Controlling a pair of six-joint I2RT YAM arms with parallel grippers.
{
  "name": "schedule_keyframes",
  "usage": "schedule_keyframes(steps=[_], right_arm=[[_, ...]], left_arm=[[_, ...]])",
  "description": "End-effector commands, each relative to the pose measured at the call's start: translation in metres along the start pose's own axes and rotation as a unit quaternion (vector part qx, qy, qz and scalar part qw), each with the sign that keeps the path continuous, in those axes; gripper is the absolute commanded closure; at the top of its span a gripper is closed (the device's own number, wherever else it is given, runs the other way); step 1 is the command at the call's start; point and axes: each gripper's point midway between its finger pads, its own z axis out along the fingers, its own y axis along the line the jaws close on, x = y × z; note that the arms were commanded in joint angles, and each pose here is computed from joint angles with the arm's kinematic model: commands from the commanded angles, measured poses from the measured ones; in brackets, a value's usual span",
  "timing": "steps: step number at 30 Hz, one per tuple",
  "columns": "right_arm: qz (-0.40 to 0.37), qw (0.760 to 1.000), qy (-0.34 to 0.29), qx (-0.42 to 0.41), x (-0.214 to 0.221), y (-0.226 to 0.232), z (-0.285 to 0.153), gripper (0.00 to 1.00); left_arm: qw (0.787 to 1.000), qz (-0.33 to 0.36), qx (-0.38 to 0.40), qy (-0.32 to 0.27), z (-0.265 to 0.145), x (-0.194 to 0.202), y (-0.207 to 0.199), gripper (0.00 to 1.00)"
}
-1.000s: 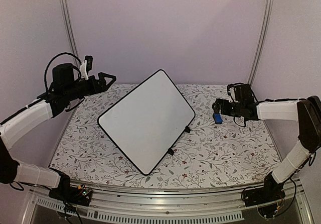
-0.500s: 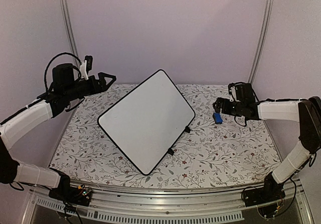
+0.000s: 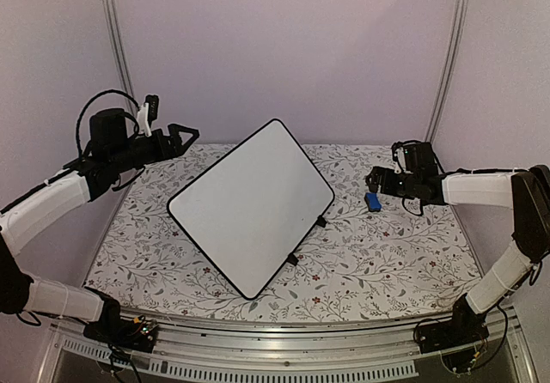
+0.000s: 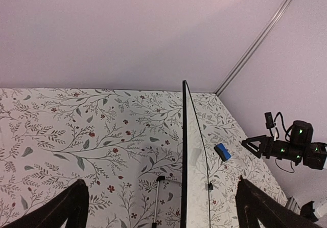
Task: Erase the whiteboard
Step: Reset both arms
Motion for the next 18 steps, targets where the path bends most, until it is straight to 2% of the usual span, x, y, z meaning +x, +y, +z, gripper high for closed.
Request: schedule_keyframes(steps=[1,18], right_arm=[[0.003,1.000,-0.022,-0.004,-0.0126,0.0006,-0.0079,0.01],[0.004,1.000,-0.024,-0.003,-0.0136,-0.0026,-0.0092,0.01]], left_arm=[[1.000,0.002,0.003,-0.006,-0.0013,-0.0017,0.0014,0.00],[1.000,0.000,0.002,-0.005,-0.0005,-0.0009,0.0021,0.00]])
